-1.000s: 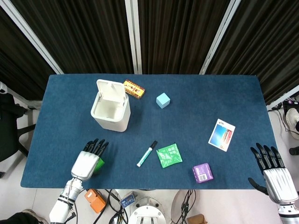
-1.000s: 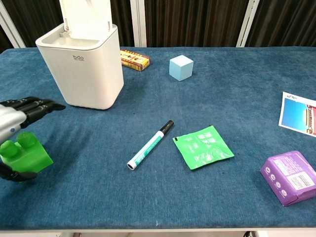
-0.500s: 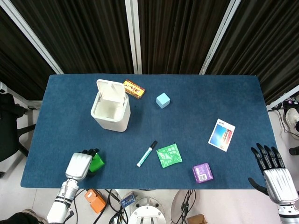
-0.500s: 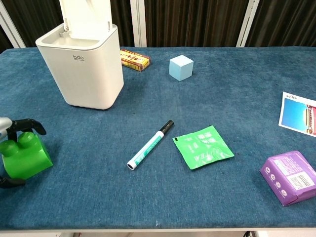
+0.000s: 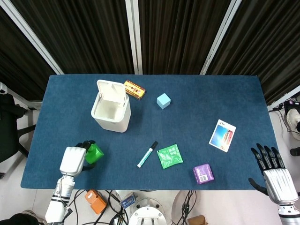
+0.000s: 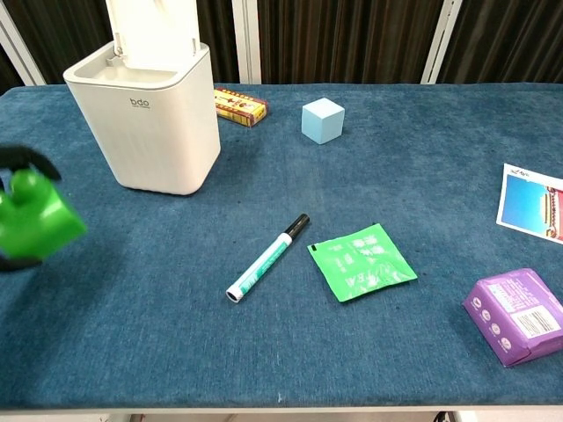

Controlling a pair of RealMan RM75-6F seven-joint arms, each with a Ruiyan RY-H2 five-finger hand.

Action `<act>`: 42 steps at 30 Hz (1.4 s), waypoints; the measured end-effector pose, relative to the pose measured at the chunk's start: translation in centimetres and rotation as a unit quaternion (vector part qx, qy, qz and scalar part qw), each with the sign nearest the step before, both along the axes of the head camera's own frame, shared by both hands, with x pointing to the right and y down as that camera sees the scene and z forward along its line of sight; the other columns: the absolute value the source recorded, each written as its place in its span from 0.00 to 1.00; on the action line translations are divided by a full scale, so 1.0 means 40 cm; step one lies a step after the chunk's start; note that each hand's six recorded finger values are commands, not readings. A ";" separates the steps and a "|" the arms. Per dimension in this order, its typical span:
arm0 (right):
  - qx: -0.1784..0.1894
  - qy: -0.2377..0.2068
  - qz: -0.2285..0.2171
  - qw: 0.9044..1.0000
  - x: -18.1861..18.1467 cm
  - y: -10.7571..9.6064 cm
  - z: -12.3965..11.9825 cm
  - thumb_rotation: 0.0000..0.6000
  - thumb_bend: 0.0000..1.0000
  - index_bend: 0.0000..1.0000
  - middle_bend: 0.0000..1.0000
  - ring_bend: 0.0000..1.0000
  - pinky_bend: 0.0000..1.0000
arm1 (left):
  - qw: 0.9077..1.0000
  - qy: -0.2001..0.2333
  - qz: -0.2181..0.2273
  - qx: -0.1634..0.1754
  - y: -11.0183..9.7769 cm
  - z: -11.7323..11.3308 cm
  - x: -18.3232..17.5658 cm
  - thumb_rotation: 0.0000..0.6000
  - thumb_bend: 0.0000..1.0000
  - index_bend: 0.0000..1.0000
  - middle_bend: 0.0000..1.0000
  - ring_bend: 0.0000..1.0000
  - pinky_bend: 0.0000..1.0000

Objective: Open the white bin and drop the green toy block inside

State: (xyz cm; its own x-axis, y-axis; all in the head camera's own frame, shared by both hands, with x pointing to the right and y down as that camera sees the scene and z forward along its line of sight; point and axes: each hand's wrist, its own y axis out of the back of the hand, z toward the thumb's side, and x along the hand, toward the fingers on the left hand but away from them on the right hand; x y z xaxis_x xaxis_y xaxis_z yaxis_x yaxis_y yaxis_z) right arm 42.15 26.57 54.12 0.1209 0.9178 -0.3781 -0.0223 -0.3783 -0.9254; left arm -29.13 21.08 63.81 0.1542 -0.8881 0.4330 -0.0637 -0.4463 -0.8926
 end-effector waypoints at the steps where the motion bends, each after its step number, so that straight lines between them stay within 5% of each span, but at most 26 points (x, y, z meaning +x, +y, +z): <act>1: 0.000 0.000 -0.001 1.000 -0.001 0.001 0.000 1.00 0.31 0.00 0.00 0.00 0.00 | 1.000 0.007 -0.002 0.013 -0.016 -0.016 0.006 1.00 0.42 0.59 0.66 0.69 0.85; 11: -0.002 0.001 0.000 1.000 -0.001 -0.001 0.002 1.00 0.31 0.00 0.00 0.00 0.00 | 0.987 0.046 -0.038 0.148 -0.275 -0.156 0.081 1.00 0.39 0.59 0.67 0.68 0.84; 17: -0.002 0.001 0.005 1.000 0.006 -0.009 0.004 1.00 0.31 0.00 0.00 0.00 0.00 | 0.985 0.051 -0.063 0.153 -0.379 -0.158 0.144 1.00 0.37 0.59 0.66 0.66 0.73; 22: -0.003 0.002 0.004 1.000 0.005 -0.011 0.005 1.00 0.31 0.00 0.00 0.00 0.00 | 0.988 0.032 -0.064 0.138 -0.407 -0.109 0.176 1.00 0.29 0.55 0.63 0.59 0.61; 25: 0.001 0.000 0.007 1.000 0.008 -0.010 -0.001 1.00 0.31 0.00 0.00 0.00 0.00 | 0.990 0.016 -0.056 0.129 -0.415 -0.075 0.187 1.00 0.13 0.41 0.49 0.44 0.51; 30: 0.004 -0.002 0.009 1.000 0.013 -0.009 -0.007 1.00 0.31 0.00 0.00 0.00 0.00 | 0.992 0.019 -0.039 0.121 -0.407 -0.059 0.196 0.99 0.01 0.24 0.32 0.27 0.42; 37: 0.003 -0.002 0.006 1.000 0.010 -0.007 -0.006 1.00 0.31 0.00 0.00 0.00 0.00 | 0.994 0.039 -0.021 0.102 -0.386 -0.066 0.208 0.65 0.00 0.17 0.21 0.16 0.34; 42: 0.005 -0.002 0.006 1.000 0.011 -0.007 -0.008 1.00 0.31 0.00 0.00 0.00 0.00 | 0.994 0.047 -0.006 0.098 -0.371 -0.080 0.217 0.61 0.00 0.17 0.20 0.15 0.33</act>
State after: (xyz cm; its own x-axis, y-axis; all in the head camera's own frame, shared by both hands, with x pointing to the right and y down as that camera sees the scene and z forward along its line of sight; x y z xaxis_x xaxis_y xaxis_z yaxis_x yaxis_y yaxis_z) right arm 42.60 26.29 53.78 0.1109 0.9232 -0.3679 -0.0138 -0.3687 -0.9294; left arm -20.45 6.26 60.61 0.1741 -0.9562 0.2353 -0.1549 -0.2625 -0.9524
